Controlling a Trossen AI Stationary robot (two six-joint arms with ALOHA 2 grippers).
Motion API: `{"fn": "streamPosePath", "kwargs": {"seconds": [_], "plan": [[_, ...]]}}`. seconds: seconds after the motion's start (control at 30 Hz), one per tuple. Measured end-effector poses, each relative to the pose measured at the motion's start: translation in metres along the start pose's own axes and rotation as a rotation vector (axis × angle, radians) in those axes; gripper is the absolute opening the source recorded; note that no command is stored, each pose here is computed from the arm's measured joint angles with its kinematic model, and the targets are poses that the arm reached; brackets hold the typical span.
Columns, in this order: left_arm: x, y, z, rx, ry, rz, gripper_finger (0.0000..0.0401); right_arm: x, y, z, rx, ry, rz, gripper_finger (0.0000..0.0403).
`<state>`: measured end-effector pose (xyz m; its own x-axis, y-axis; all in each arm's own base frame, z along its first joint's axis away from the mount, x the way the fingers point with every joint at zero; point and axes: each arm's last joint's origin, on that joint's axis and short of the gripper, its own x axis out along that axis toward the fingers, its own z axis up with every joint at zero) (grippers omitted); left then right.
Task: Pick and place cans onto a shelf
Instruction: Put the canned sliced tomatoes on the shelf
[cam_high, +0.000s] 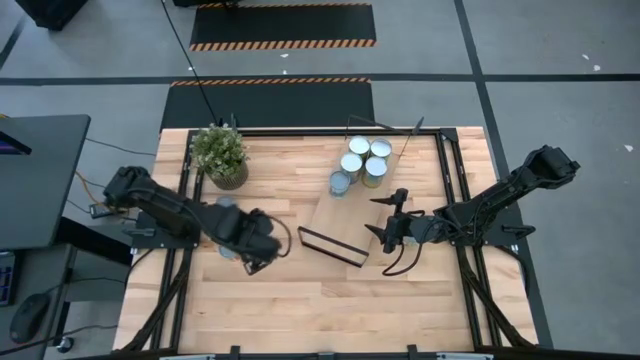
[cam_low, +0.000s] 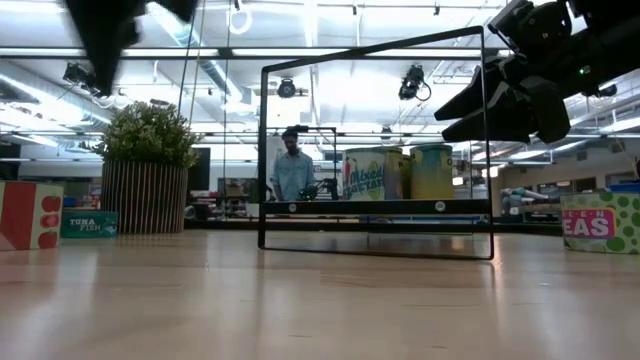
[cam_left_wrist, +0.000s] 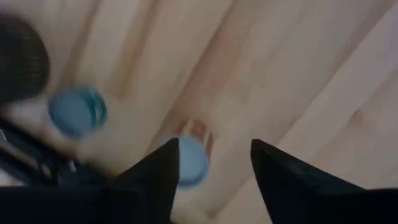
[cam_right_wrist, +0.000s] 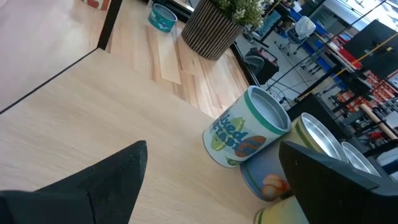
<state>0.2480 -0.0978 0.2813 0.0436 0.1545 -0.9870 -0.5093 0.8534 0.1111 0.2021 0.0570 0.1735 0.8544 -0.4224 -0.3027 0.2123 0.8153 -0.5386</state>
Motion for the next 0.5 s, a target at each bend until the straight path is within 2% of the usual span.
{"fn": "streamPosePath", "kwargs": {"seconds": [0.3,0.4,0.5], "plan": [[0.038,-0.008,-0.044,-0.056,0.153,0.093,0.0333,0.0,0.0,0.0,0.002,-0.006,0.018,0.0372],[0.047,-0.001,-0.057,-0.064,0.168,0.137,0.0349,0.0,0.0,0.001,0.005,-0.009,0.018,0.0372],[0.052,0.011,-0.067,-0.12,0.161,0.103,0.0352,0.0,0.0,0.001,0.005,-0.011,0.02,0.0372]]}}
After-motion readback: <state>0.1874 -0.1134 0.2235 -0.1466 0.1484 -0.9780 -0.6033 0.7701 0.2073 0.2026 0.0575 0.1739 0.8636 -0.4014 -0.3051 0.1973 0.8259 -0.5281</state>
